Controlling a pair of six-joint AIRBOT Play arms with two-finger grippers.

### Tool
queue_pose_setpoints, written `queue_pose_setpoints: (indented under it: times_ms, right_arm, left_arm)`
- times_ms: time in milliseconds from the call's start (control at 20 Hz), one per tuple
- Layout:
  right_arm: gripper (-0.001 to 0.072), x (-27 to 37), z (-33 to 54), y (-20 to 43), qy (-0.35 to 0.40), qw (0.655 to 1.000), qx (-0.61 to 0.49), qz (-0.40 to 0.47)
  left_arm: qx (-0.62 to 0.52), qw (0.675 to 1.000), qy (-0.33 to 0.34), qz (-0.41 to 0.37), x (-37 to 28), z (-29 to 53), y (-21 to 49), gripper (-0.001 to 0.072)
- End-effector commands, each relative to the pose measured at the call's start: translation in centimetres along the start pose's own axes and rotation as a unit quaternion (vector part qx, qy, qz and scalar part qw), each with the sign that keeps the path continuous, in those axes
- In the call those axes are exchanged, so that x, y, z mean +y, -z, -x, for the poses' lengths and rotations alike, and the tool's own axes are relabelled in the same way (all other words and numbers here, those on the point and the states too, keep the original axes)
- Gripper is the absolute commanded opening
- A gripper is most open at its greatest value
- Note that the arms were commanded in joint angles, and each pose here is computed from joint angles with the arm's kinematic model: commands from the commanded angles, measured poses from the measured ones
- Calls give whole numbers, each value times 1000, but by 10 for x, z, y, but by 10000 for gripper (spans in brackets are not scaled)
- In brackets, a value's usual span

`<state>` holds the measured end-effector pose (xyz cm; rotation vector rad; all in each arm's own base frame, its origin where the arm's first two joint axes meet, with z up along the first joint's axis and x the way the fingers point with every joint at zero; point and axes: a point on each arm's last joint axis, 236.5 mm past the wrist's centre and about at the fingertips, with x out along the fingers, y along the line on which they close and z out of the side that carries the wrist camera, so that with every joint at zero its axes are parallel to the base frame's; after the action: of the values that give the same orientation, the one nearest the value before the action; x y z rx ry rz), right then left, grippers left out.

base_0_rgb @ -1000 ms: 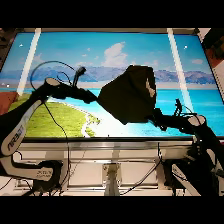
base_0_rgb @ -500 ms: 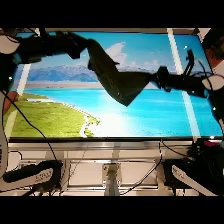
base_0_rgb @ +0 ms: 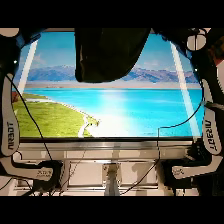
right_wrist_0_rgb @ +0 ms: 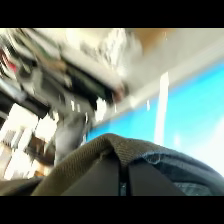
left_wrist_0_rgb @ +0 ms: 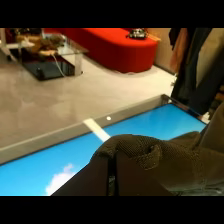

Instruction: Fold the clothes and pants, and hang the long-sleeved shirts on hangers.

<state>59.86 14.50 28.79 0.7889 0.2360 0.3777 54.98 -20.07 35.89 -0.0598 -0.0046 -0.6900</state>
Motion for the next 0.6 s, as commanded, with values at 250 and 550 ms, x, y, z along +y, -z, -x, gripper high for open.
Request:
queue_pose_setpoints:
  times_ms: [250,550]
  right_arm:
    - [11,-72,31,37,71,975,196,80]
    - [11,-121,136,181,156,879,446,64]
  left_arm:
    - [231,952,193,58,-57,17,132,6]
    - [451,868,154,140,-57,88,269,4]
